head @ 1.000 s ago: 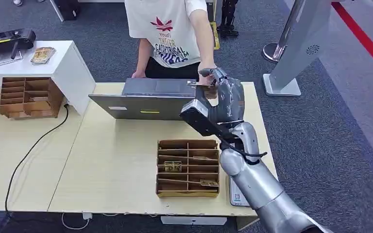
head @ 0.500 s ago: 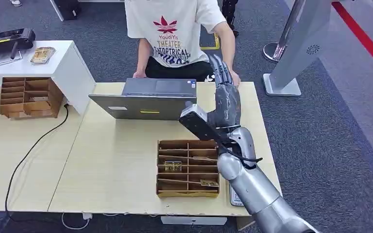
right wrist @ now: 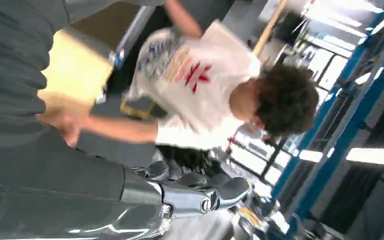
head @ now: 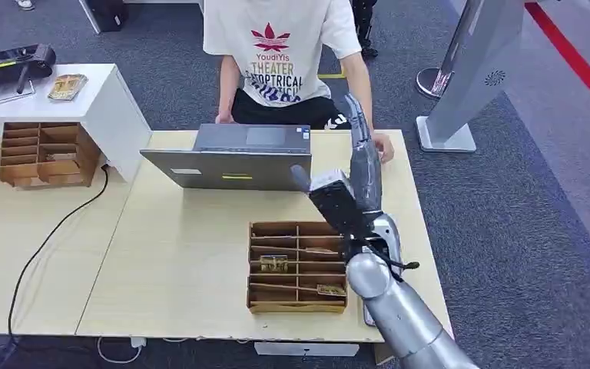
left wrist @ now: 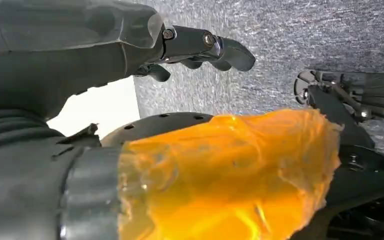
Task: Pass the card to the sensor for recognition and then transmit it.
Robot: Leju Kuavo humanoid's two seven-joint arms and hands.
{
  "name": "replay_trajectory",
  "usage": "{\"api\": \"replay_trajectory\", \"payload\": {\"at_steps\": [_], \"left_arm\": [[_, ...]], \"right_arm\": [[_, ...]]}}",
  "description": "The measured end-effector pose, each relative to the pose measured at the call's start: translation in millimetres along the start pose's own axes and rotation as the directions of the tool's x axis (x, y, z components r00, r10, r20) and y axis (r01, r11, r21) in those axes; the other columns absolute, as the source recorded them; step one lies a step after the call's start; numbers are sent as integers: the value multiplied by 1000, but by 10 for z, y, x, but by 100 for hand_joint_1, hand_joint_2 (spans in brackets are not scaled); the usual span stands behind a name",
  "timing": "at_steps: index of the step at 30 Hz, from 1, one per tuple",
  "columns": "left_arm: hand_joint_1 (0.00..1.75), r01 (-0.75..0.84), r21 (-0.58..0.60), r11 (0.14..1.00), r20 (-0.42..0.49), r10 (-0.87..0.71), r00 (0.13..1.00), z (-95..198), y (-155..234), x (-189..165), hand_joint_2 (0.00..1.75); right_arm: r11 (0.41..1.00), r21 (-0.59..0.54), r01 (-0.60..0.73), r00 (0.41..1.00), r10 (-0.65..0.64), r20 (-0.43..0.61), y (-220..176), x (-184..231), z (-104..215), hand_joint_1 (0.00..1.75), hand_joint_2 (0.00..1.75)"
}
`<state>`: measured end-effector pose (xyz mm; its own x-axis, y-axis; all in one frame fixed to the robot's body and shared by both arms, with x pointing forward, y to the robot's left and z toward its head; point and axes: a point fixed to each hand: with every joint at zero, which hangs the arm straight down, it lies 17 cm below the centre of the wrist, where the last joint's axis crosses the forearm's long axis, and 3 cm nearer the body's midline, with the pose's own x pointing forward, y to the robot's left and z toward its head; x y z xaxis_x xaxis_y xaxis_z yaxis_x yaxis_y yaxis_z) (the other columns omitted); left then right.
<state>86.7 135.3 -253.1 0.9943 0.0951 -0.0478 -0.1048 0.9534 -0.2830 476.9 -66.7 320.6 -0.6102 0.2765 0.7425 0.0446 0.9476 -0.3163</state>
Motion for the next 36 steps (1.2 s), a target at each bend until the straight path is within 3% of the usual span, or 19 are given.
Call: {"api": "replay_trajectory", "payload": {"at_steps": [4, 9, 23, 26, 32, 36], "left_arm": [[0, -42, -5, 999, 16, 42, 999, -6, 11, -5, 0], [0, -99, -13, 995, 37, 99, 994, -11, 41, -11, 0], [0, -195, -22, 981, 57, 196, 979, -15, 132, -47, 0], [0, -206, -21, 978, 58, 207, 977, -14, 151, -48, 0], [0, -231, -24, 973, 63, 232, 971, -11, 178, -44, 0], [0, -245, -26, 969, 64, 246, 967, -12, 185, -50, 0]], "right_arm": [[991, -6, 133, 991, -134, -21, -7, 85, 190, 0, 175], [982, 35, 184, 983, -184, -5, 33, 187, 459, 0, 175], [983, 138, 123, 992, -118, -41, 201, 62, 1279, 0, 175], [982, 153, 108, 993, -101, -57, 221, 1, 1395, 30, 175], [979, 168, 118, 990, -104, -94, 246, -80, 1630, 9, 175], [974, 171, 147, 985, -128, -116, 240, -92, 1750, 9, 175]]}}
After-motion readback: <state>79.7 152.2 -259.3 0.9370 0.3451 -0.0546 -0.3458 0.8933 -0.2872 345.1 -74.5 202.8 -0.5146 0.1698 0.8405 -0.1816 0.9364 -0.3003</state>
